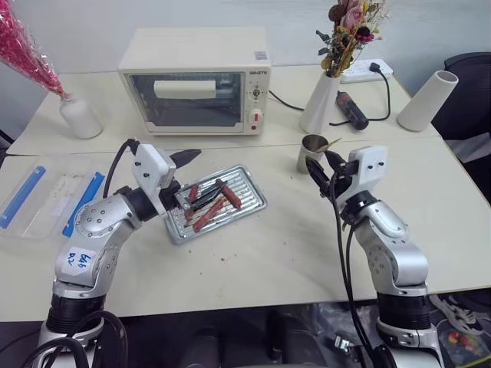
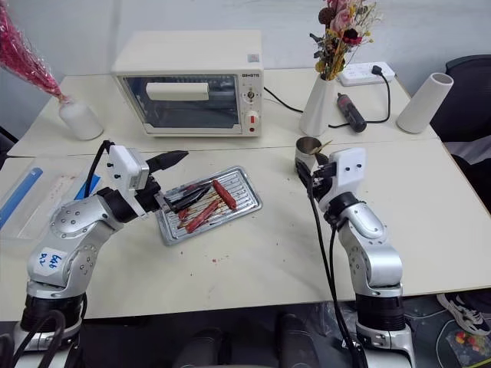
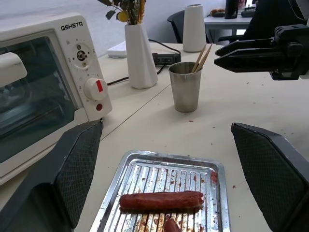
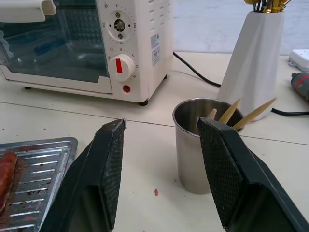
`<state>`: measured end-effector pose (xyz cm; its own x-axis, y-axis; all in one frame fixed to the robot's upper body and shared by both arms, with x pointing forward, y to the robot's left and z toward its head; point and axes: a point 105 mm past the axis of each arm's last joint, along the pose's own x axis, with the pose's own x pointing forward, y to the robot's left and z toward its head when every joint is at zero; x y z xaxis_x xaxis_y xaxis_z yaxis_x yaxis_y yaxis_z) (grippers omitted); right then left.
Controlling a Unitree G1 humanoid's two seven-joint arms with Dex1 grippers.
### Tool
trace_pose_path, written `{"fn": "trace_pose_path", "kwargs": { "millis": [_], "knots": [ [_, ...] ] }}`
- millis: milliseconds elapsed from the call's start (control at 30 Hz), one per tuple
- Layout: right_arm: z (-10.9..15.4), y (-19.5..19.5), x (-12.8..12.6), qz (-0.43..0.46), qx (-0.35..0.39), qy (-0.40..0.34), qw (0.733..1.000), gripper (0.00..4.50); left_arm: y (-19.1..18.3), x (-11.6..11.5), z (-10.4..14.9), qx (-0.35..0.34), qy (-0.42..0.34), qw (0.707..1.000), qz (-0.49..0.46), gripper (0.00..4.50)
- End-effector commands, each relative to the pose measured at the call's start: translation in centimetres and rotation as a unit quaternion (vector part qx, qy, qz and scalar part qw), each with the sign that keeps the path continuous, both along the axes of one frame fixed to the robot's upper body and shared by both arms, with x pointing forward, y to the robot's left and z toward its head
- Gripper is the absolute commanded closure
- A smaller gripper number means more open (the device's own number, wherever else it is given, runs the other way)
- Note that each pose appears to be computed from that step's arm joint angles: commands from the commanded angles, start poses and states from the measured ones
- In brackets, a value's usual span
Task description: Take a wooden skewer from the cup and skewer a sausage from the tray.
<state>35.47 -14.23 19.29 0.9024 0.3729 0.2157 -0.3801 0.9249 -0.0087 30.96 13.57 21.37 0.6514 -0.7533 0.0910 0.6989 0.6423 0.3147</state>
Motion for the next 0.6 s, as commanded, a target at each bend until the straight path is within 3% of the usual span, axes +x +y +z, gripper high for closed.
{"fn": "trace_pose_path", "kwargs": {
  "millis": [33, 300, 600],
  "knots": [
    [1.7, 0.4, 0.4, 0.000, -0.004, -0.034, 0.999, 2.05, -0.3, -0.3, 1.1, 0.000, -0.028, 1.000, -0.007, 0.00],
    [1.8, 0.2, 1.5, -0.004, -0.014, -0.035, 0.999, 2.05, -0.2, -0.3, 1.3, 0.003, -0.032, 0.999, -0.006, 0.00],
    [1.7, -0.3, 0.7, -0.009, -0.013, -0.033, 0.999, 2.05, 0.0, -0.4, 1.2, 0.004, -0.032, 0.999, -0.003, 0.00]
  ]
}}
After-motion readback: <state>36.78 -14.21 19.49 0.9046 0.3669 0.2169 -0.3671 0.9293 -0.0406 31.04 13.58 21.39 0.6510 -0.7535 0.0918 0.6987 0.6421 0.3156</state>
